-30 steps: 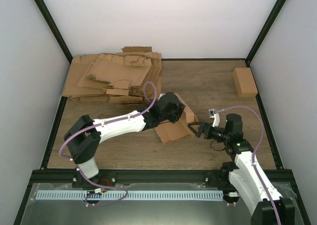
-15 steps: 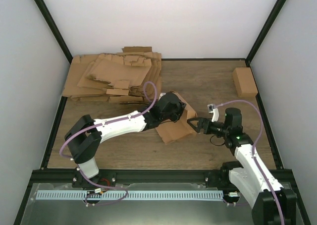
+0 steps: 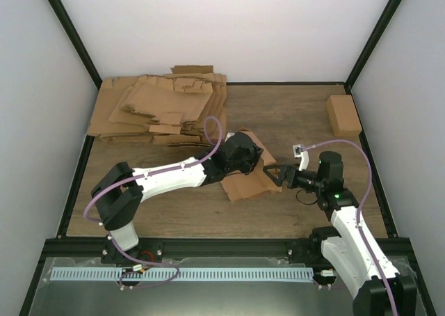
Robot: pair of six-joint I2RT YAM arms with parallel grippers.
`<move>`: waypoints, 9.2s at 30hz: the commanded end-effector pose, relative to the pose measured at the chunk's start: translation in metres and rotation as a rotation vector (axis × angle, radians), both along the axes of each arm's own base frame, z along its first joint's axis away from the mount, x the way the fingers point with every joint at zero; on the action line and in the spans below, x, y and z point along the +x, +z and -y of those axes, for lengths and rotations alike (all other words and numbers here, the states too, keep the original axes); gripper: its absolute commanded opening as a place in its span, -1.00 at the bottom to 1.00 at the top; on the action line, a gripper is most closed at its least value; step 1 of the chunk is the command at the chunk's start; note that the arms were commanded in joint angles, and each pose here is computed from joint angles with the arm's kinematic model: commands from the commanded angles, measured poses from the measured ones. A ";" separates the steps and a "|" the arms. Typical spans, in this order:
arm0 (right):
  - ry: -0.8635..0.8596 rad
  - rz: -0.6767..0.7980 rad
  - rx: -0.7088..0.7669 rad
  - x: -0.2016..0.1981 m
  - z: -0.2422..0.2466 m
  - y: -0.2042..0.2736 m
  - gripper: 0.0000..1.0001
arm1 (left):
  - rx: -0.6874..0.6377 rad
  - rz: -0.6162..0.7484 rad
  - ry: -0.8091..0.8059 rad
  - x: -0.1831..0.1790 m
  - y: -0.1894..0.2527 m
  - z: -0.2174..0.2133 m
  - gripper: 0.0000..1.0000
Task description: Fold the paper box
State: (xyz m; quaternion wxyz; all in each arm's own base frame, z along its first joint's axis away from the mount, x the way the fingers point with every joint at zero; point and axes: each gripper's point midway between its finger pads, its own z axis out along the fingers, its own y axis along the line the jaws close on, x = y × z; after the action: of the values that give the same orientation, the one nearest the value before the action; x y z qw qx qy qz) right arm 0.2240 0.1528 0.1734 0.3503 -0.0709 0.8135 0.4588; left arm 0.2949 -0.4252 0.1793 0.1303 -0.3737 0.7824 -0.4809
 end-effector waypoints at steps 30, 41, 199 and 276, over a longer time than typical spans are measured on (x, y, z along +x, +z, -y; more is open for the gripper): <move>0.007 0.008 -0.024 0.019 -0.003 0.013 0.89 | 0.031 -0.004 -0.015 -0.007 -0.011 0.003 -0.93; 0.018 -0.058 -0.056 0.024 -0.008 -0.002 0.75 | 0.035 -0.002 -0.017 -0.009 -0.009 0.001 -0.93; 0.187 -0.105 -0.090 -0.020 -0.054 -0.027 0.95 | 1.618 0.674 -1.827 0.110 -0.067 -0.232 0.44; -0.156 0.407 -0.282 0.075 -0.081 -0.081 0.55 | 2.064 0.465 -1.471 -0.008 -0.068 -0.171 -0.92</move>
State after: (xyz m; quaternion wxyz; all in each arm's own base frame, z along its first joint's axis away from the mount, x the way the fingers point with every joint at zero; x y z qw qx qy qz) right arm 0.2862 0.2331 0.0822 0.4993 -0.1544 0.7945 0.3092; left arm 0.2865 -0.2501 0.1095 0.1924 0.5090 0.7731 0.3259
